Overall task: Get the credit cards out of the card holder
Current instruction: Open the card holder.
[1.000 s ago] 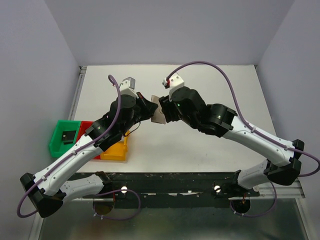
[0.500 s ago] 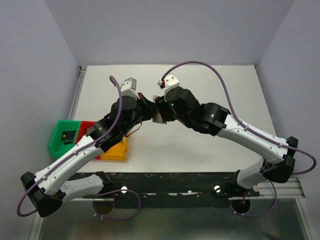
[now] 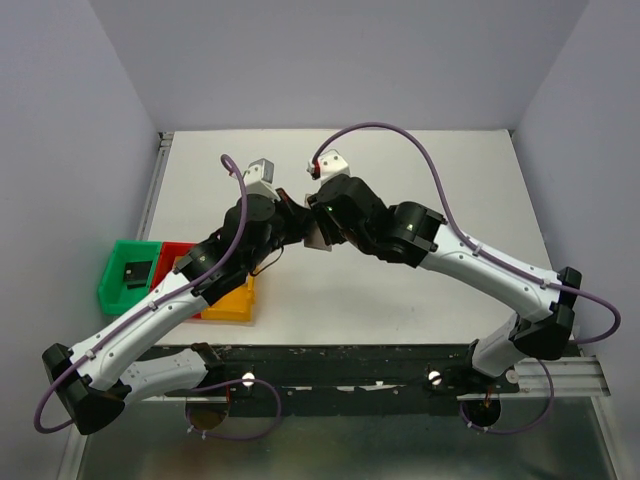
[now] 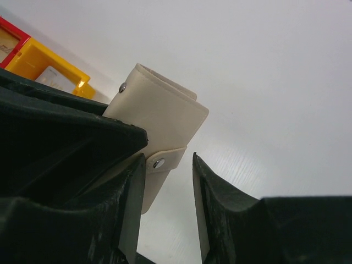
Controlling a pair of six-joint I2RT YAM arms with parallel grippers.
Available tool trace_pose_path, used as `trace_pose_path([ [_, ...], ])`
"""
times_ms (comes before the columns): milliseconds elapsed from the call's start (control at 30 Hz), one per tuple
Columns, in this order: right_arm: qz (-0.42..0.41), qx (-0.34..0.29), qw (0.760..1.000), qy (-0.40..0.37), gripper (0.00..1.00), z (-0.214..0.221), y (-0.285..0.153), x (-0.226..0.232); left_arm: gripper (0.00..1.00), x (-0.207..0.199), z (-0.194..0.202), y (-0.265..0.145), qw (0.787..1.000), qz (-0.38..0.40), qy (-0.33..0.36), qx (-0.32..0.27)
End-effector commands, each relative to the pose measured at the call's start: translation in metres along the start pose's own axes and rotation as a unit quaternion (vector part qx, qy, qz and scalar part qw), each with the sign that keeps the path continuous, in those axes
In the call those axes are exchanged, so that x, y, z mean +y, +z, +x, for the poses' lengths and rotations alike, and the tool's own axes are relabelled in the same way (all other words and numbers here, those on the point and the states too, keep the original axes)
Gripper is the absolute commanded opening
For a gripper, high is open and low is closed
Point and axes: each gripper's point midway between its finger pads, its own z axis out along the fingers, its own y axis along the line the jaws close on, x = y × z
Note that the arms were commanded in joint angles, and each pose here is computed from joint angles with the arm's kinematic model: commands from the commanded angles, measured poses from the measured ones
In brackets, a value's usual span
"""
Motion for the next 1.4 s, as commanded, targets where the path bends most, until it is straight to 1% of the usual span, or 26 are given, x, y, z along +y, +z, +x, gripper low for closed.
trace_pose_path([
  [0,0.020,0.027,0.999,-0.013,0.46,0.011,0.003,-0.003,0.00,-0.022,-0.020,-0.011,0.998,0.042,-0.015,-0.034],
  [200,0.030,0.042,0.998,-0.022,0.41,0.018,0.006,-0.004,0.00,-0.022,-0.020,-0.014,0.998,0.043,-0.015,-0.036],
  [500,0.038,0.057,0.997,-0.032,0.25,0.023,0.009,-0.005,0.00,-0.021,-0.021,-0.017,0.998,0.044,-0.016,-0.040],
  [633,0.040,0.057,0.997,-0.033,0.14,0.022,0.008,-0.006,0.00,-0.021,-0.023,-0.018,0.998,0.045,-0.016,-0.043],
  [767,0.039,0.056,0.997,-0.032,0.00,0.023,0.008,-0.006,0.00,-0.021,-0.023,-0.019,0.998,0.045,-0.015,-0.043],
  [1367,0.072,0.050,0.996,-0.023,0.00,0.024,-0.002,-0.030,0.00,-0.014,-0.023,-0.019,0.998,0.027,-0.011,-0.048],
])
